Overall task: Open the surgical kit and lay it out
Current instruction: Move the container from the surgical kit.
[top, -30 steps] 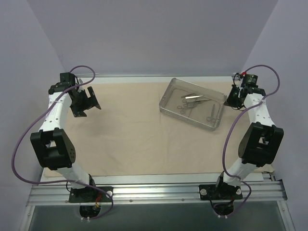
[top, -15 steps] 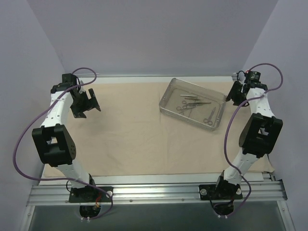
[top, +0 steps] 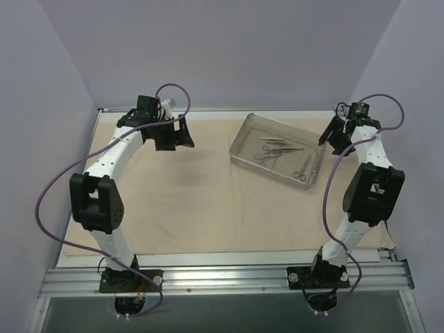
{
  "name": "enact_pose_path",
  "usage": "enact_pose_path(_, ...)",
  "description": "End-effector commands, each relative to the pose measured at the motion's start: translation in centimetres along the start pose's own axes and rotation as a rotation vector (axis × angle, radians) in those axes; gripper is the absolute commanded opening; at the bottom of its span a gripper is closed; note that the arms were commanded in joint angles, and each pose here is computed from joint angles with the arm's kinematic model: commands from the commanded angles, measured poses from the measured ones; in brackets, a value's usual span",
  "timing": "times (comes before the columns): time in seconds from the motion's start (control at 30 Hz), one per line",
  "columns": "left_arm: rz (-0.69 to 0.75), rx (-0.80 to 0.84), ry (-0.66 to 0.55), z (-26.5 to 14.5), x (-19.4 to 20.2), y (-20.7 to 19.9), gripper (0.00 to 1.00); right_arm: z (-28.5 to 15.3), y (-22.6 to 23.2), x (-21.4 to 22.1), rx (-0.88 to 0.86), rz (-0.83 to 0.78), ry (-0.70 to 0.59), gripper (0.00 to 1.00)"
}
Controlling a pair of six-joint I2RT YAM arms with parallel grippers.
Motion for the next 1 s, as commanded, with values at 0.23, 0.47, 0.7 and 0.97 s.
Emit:
enact_pose_path(0.23, 0.314, 0.163, -0.148, 8.7, -7.6, -9.6, 0.94, 3.0, 1.0, 2.9, 0.091, -0.01, 0.113, 0.58)
enact_pose_path(0.47, 0.323, 0.2, -0.065, 15.5, -5.9, -12.5, 0.97, 4.2, 1.0, 3.8, 0.129, -0.023, 0.139, 0.45)
enact_pose_path(0.7, 0.364, 0.173, -0.003, 19.0, -2.7, -14.3, 0.87, 4.7, 0.6, 4.5, 0.157, -0.026, 0.156, 0.37)
enact_pose_path(0.97, 0.408, 0.111, 0.023, 20.3, -1.2, -14.2, 0.5, 4.6, -0.4, 4.9, 0.19, -0.038, 0.166, 0.22)
Point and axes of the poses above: each gripper's point midway between its finger pads, its own z axis out along the fingers, its own y axis along the line the jaws close on, x = y × z, the point moved 1 cm from there along -z, back along the fingers, and after that the axes turned 4 degrees about z, right-handed, at the moved point
